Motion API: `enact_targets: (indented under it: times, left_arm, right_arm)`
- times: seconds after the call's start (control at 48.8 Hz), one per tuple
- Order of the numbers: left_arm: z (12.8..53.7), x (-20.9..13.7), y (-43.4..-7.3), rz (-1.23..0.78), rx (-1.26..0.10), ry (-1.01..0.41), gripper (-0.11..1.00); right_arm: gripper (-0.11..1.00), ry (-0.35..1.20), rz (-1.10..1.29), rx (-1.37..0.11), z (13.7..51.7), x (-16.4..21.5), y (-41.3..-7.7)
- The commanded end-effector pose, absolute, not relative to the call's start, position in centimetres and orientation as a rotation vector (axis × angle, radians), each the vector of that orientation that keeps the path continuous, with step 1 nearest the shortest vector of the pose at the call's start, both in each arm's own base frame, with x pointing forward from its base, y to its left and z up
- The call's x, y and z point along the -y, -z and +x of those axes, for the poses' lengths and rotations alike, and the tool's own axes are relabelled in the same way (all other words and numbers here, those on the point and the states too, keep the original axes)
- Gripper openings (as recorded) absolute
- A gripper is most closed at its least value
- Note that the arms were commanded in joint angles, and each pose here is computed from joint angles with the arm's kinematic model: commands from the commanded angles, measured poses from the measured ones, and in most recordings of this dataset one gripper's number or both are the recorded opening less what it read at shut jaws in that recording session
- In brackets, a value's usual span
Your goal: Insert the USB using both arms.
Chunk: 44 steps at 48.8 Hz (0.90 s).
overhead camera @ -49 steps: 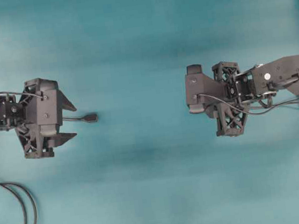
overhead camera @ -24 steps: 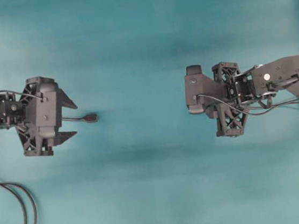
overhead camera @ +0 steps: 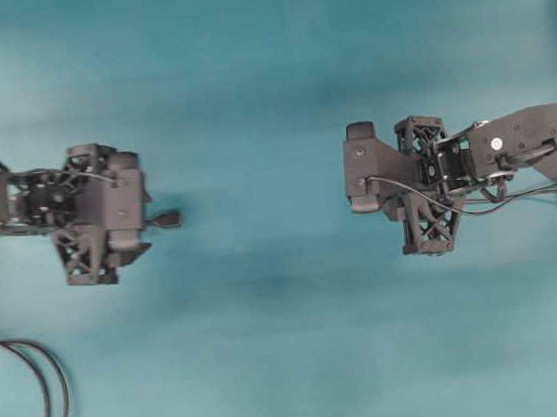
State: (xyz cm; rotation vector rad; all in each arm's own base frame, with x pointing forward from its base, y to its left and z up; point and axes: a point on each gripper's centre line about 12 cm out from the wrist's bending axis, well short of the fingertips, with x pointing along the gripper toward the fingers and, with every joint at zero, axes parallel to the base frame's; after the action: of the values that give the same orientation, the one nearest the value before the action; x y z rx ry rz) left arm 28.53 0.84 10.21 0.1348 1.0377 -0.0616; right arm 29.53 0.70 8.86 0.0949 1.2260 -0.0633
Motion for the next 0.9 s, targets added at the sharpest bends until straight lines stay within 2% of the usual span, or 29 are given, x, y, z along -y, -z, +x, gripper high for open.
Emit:
enact_targets:
  times: [0.0,0.41,0.533,0.759,0.882]
  left_arm:
    - [29.9,-0.9,-10.6,0.148,-1.016,0.067,0.87]
    - [30.6,-1.1,-9.7,0.148,-1.027,0.065,0.86]
    - [30.5,-1.3,-9.4,0.143,-1.026,0.057,0.83]
    - [30.2,-1.4,-9.1,0.141,-1.040,0.055,0.71]
    - [29.3,-1.2,-8.5,0.143,-1.072,0.063,0.70]
  right_arm:
    - [0.22,0.045,0.087,-1.219,29.7,-1.4,-9.0]
    - [0.21,0.042,0.085,-1.196,30.0,-1.4,-9.1]
    - [0.21,0.043,0.087,-1.195,30.0,-1.4,-9.1]
    - [0.21,0.043,0.088,-1.195,30.0,-1.4,-9.1]
    - [0.21,0.043,0.088,-1.196,30.0,-1.4,-9.1]
